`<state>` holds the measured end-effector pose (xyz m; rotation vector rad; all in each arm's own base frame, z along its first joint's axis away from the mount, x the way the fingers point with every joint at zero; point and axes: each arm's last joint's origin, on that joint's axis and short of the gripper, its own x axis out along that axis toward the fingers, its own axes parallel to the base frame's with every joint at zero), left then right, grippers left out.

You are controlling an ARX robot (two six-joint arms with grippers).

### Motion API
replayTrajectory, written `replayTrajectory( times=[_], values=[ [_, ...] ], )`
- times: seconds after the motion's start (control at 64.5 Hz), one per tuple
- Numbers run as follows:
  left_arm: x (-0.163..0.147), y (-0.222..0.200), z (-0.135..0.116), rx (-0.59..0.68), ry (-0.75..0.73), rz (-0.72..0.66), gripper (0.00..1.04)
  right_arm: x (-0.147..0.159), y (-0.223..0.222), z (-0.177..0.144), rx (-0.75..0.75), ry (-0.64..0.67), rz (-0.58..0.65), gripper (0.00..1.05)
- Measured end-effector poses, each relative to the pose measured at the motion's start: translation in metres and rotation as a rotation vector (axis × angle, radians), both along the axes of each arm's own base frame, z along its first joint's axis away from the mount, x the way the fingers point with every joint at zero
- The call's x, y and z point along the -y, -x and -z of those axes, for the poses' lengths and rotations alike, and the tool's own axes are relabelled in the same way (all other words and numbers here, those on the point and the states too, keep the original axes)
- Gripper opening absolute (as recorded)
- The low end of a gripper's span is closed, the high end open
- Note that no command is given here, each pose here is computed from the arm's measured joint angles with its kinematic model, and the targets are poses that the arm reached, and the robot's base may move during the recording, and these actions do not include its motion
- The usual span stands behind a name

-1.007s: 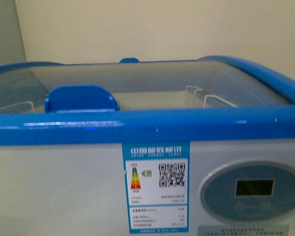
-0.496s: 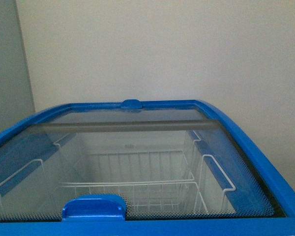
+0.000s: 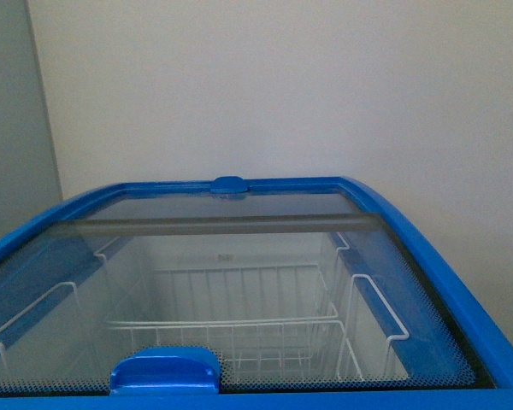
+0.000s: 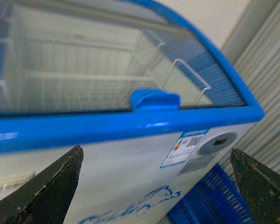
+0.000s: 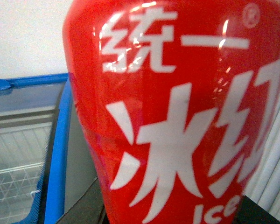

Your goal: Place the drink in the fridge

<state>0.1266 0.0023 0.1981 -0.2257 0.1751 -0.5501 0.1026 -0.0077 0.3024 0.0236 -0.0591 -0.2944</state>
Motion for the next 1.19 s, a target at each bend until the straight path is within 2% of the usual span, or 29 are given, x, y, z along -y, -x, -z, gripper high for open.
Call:
replayTrajectory(
  times=[0.108,0.201,0.279,0.48,0.62,0.759,0.914,1.038,1.193],
  values=[
    [-0.003,-0.026,-0.022,0.144,-0.119,0.092,0.97,0.0,0.0,0.0,0.0,0.0,0.0,0.36],
    [-0.004,-0.048,-0.029,0.248,-0.249,0.122,0.97,0.0,0.0,0.0,0.0,0.0,-0.001,0.36],
    [-0.003,-0.064,-0.029,0.34,-0.37,0.162,0.97,0.0,0.0,0.0,0.0,0.0,-0.001,0.36],
    [0.008,-0.099,-0.014,0.65,-0.754,0.38,0.97,0.0,0.0,0.0,0.0,0.0,-0.001,0.36],
    [0.017,-0.118,-0.018,0.812,-0.902,0.472,0.97,0.0,0.0,0.0,0.0,0.0,-0.001,0.36],
    [0.025,-0.138,-0.024,0.873,-0.953,0.54,0.97,0.0,0.0,0.0,0.0,0.0,-0.001,0.36],
    [0.029,-0.157,-0.019,0.78,-0.944,0.668,0.97,0.0,0.0,0.0,0.0,0.0,-0.001,0.36],
    [0.031,-0.17,-0.014,0.74,-0.957,0.709,0.97,0.0,0.0,0.0,0.0,0.0,-0.001,0.36],
    [0.038,-0.183,-0.012,0.753,-0.979,0.733,0.97,0.0,0.0,0.0,0.0,0.0,-0.001,0.36]
  ],
)
